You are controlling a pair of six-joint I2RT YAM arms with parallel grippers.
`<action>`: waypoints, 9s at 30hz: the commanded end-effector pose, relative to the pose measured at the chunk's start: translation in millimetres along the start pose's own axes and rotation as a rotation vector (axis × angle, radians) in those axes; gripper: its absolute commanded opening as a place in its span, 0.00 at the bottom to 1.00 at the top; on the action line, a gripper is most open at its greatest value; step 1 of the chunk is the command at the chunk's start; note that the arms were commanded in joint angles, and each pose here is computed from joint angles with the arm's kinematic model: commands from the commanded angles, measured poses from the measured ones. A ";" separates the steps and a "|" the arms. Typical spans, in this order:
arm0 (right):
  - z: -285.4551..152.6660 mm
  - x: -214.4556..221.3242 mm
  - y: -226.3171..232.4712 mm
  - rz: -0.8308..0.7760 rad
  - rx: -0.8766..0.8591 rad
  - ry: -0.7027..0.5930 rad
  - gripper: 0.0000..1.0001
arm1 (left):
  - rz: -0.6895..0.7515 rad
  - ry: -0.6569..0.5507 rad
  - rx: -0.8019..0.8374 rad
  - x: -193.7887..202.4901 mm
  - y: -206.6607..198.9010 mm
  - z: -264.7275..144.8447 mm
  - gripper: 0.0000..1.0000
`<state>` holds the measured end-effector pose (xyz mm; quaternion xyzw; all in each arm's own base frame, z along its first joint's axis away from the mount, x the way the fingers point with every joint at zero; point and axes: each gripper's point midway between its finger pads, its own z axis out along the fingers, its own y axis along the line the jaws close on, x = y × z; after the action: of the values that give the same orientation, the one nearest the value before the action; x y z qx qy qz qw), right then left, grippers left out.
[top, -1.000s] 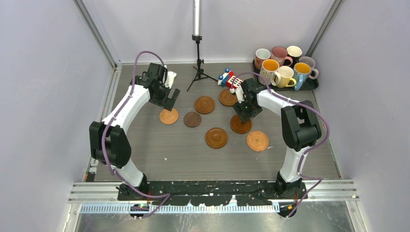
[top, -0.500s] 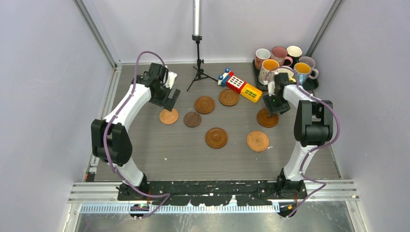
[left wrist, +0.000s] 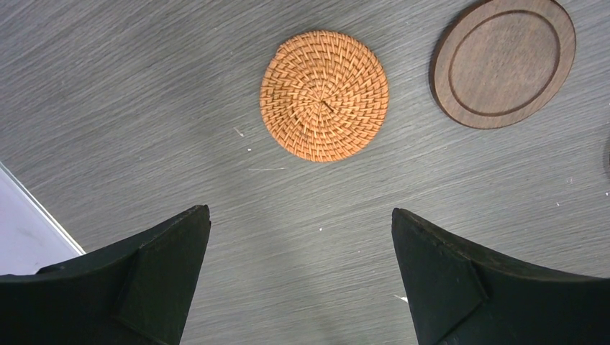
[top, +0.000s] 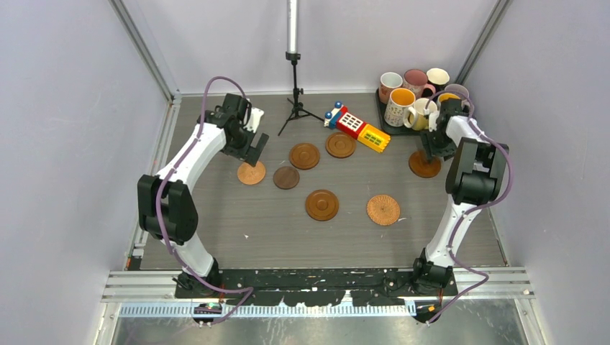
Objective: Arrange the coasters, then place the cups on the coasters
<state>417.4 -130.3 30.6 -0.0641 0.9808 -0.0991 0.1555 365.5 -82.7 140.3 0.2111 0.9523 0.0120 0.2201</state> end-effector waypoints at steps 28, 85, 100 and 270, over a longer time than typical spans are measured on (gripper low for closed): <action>-147.9 -135.8 150.5 -0.171 -0.357 -0.509 0.62 | -0.042 -0.051 0.082 -7.7 -13.0 -21.1 1.00; -46.1 -21.8 237.3 -0.393 -0.183 -0.142 0.41 | -0.052 -0.096 0.108 11.0 13.1 -59.3 1.00; -32.6 -16.3 146.5 -0.193 -0.097 -0.106 0.41 | -0.046 -0.101 0.154 6.8 6.2 -51.3 1.00; -137.4 -69.9 187.9 -0.037 -0.286 -0.332 0.65 | 0.628 -0.044 0.290 -37.9 -181.4 121.5 0.52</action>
<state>422.9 89.0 117.7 -0.1232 0.9516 0.0484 0.2775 327.7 -309.2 27.7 0.5566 0.8016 -0.1148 0.1858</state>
